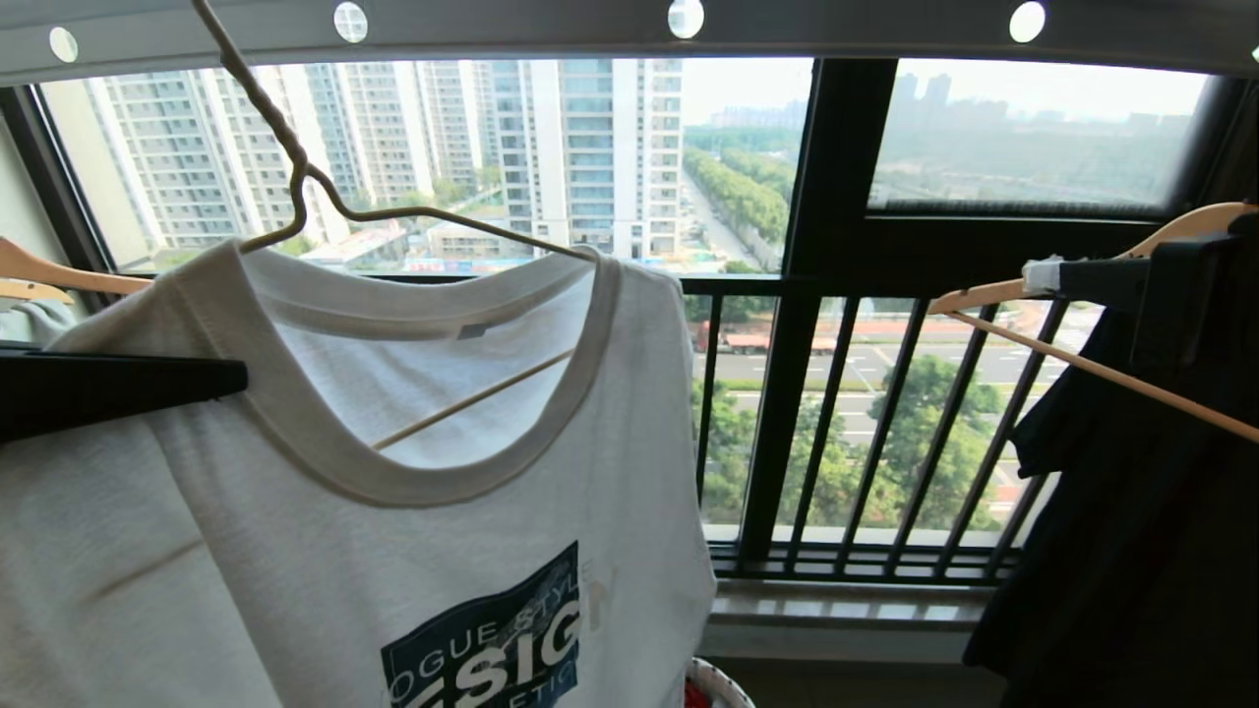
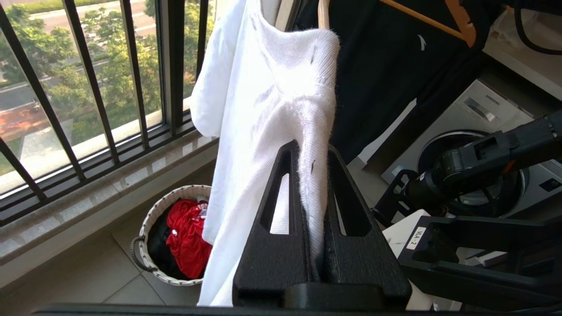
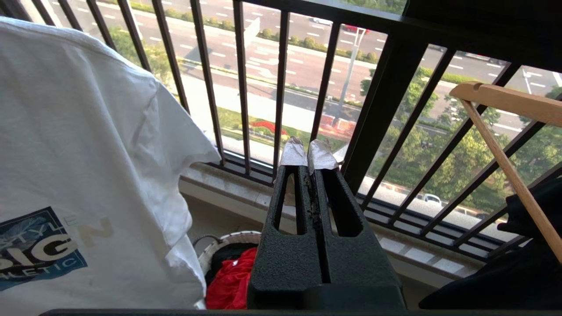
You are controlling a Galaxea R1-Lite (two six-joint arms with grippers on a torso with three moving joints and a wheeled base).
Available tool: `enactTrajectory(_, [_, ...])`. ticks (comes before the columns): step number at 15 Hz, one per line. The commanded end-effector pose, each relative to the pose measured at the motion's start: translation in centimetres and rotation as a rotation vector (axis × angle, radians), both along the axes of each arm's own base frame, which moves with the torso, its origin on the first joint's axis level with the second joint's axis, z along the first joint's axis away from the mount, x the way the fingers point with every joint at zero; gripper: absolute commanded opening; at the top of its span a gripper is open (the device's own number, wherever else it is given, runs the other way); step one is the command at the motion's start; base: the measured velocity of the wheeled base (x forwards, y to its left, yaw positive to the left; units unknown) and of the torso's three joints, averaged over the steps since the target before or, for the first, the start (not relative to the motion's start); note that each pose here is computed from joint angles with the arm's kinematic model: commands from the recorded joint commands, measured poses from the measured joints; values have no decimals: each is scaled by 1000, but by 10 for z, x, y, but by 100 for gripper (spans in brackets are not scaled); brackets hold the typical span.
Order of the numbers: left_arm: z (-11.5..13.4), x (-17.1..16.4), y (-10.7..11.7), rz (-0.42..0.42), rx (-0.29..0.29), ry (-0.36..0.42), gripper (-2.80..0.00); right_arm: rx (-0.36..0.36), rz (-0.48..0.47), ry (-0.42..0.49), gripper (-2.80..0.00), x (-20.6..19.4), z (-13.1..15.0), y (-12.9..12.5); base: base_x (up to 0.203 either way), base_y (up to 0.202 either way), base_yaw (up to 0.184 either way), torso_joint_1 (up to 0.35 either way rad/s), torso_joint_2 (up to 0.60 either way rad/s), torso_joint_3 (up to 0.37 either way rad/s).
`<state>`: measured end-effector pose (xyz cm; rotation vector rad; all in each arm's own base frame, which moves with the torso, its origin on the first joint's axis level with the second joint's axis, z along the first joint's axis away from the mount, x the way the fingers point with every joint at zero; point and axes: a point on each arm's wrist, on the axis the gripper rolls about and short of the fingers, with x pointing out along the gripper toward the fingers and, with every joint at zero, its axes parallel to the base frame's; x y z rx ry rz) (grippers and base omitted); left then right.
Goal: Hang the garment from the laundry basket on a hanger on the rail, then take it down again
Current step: Hang the clothes rack on the clothesline
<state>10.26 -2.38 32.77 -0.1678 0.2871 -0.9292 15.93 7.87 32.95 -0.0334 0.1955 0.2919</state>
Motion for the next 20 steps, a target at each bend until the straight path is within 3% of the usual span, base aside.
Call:
enactTrajectory(1, [0, -2, 0, -9, -3, -1, -280, 0, -1, -1, -280, 0, 0, 0, 0, 0, 0, 143, -299, -154])
enactTrajectory(8, [-1, -4, 0, -12, -4, -4, -280, 11, 9, -22, -280, -7, 4, -2, 0, 0, 0, 151, -309, -163])
enactTrajectory(15, [-7, -33, 2, 9, -18, -35, -280, -15, 30, -11, -280, -25, 12, -11, 0, 0, 0, 7, -16, -6])
enactTrajectory(20, [-8, -53, 7, 248, -81, 15, -280, -15, 32, -11, -280, -28, 14, -13, 0, 0, 0, 0, 0, 0])
